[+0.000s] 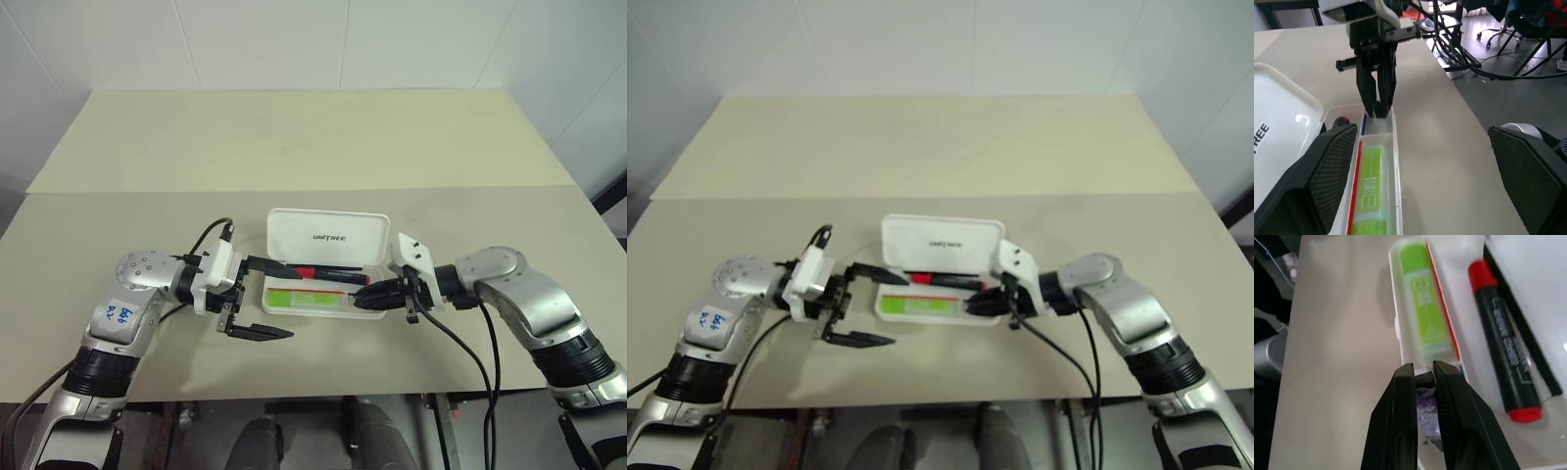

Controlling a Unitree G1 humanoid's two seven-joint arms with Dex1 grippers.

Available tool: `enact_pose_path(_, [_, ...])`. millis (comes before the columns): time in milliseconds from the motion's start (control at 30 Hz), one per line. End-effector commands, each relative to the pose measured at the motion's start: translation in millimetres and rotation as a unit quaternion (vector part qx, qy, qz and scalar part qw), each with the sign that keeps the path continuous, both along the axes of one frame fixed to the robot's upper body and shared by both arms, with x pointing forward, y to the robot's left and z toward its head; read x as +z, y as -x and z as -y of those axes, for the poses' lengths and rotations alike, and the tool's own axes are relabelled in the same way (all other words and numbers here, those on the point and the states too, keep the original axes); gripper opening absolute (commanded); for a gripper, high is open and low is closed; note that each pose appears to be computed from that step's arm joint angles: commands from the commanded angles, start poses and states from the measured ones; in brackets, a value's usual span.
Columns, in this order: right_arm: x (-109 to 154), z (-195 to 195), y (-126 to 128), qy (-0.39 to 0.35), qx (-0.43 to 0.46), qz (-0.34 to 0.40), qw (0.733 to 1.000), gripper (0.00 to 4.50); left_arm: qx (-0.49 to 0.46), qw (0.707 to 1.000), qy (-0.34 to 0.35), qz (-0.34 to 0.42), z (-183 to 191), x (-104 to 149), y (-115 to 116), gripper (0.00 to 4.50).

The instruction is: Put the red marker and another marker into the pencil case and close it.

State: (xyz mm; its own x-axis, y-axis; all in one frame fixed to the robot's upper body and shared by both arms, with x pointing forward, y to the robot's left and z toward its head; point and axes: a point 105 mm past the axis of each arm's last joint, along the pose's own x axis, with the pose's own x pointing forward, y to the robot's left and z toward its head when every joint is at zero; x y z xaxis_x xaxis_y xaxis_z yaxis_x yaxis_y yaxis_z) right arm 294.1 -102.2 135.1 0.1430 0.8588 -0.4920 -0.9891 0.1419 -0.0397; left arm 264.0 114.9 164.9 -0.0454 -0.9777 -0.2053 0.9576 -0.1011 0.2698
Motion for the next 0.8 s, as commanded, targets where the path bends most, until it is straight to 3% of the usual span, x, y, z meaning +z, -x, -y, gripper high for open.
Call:
enact_pose_path(33, [5,-1,-1,0.016,0.021,0.016,1.0,0.31,0.003,1.0,0.005,0.024,-1,10,2,4.5])
enact_pose_path(433, [-1,8,-14,0.072,0.033,0.044,0.996,0.31,0.015,0.999,0.014,0.032,1,12,1,4.5])
enact_pose_path(567, [3,5,-15,0.071,0.041,0.05,0.995,1.58,0.018,0.999,0.015,0.034,2,13,0,4.5])
enact_pose_path(800, [18,-4,-17,0.041,0.046,0.06,0.996,4.2,0.022,0.999,0.017,0.038,1,13,-2,4.5])
